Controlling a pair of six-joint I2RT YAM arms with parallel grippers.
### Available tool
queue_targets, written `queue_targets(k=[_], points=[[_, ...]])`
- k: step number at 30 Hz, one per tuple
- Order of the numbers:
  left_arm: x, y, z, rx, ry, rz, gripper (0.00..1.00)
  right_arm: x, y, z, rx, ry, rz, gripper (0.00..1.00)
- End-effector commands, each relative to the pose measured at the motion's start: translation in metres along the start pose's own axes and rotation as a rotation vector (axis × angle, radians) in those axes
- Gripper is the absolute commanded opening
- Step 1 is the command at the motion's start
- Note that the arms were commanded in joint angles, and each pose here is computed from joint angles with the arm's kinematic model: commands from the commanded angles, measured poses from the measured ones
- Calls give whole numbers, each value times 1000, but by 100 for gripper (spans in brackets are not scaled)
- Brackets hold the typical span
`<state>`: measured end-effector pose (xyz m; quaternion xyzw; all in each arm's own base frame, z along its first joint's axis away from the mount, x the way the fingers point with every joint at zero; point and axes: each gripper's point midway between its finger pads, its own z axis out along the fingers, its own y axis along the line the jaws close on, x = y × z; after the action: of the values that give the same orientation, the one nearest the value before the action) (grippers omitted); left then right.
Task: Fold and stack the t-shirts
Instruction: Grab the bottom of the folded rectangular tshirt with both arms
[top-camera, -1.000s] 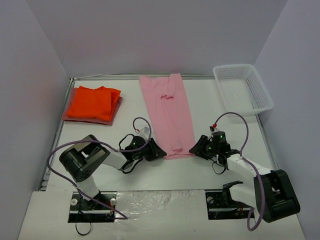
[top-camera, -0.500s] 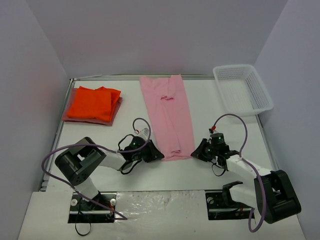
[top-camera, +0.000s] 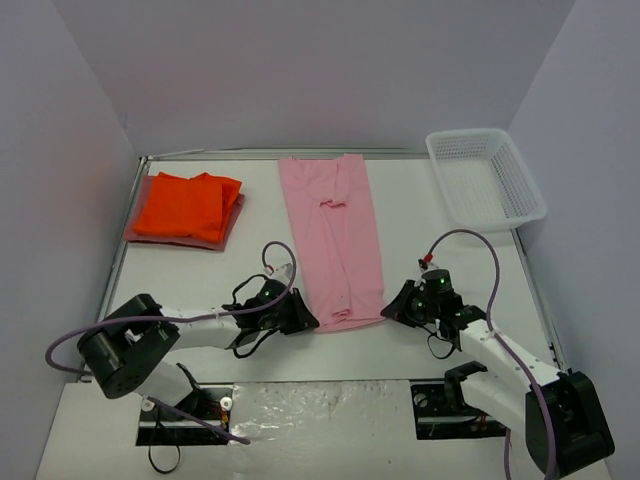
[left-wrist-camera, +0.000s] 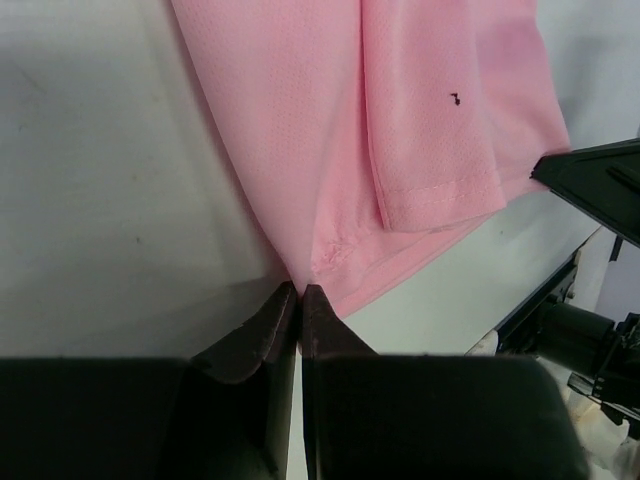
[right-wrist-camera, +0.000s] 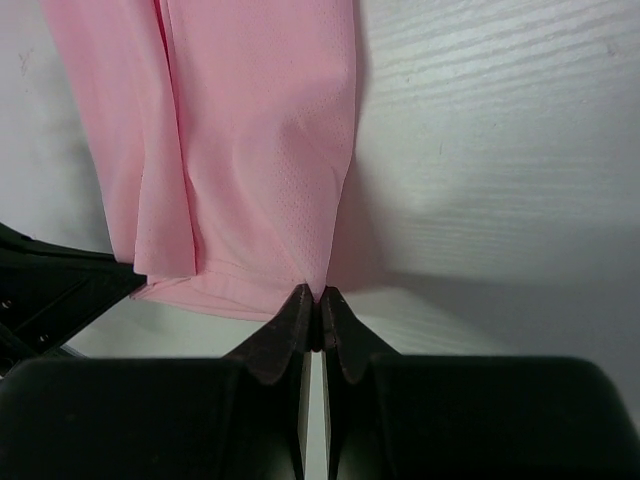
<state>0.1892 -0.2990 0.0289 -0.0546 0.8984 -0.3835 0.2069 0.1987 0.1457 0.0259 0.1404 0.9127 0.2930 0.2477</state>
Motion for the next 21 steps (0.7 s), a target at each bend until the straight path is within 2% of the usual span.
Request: queue_targets(k=[1, 12, 21], points=[[7, 21, -14, -112, -1, 46, 3, 2, 0, -6, 25, 9, 11, 0], [11, 16, -25, -126, -9, 83, 2, 8, 9, -16, 35, 14, -18, 0], [0, -4, -51, -100, -86, 90, 2, -7, 36, -39, -15, -41, -36, 0]])
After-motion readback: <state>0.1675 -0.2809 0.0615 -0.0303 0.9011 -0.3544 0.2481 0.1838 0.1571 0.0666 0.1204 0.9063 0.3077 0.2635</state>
